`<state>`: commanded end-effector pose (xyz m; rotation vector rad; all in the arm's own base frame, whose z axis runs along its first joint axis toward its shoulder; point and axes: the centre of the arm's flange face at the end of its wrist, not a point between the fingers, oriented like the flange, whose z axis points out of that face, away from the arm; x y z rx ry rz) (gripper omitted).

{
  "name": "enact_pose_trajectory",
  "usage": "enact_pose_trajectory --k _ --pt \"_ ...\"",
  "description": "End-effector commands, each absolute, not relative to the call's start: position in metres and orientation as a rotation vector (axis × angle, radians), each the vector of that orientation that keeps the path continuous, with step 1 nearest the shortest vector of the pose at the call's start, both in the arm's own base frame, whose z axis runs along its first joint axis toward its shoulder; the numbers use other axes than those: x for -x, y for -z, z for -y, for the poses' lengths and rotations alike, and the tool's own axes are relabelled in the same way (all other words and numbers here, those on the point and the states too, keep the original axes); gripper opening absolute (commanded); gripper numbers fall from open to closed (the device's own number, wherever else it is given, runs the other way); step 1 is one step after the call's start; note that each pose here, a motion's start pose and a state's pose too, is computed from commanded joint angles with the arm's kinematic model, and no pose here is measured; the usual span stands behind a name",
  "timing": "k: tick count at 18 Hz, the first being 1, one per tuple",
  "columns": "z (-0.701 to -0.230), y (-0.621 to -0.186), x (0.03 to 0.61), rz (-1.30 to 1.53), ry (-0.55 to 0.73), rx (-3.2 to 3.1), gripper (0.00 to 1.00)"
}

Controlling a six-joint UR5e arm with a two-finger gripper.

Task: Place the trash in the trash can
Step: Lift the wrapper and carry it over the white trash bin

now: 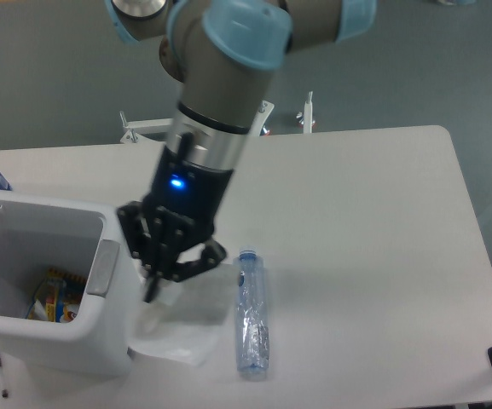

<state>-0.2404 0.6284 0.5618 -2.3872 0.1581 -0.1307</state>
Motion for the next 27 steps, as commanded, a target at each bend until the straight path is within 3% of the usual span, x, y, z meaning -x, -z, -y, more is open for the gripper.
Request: enact_pose_trajectory --k 5,6,7,8,9,11,18,22,27 --pt "-0.65 -0.556 0.174 -0.241 0.19 2.397 0.0" --pt "-0.652 -0.552 0.16 -0.264 0.201 2.403 0.05" --pt "-0.653 -0.547 0.151 -0.288 0.202 2.409 0.21" --pt "-0.654 -0.544 0.146 -0.301 0.203 2.412 0.5" --pt "-0.654 -0.543 0.145 -0.303 0.204 2.412 0.69" --pt "-0.653 -0.545 0.14 -0.311 0.201 2.408 0.99" --pt "-0.648 -0.548 0.155 -0.276 0.195 2.412 1.0" --pt "-0.629 -0.55 0.223 -0.14 0.155 2.414 1.0" --pt "-0.608 -0.512 0.315 0.049 0.143 2.461 1.0"
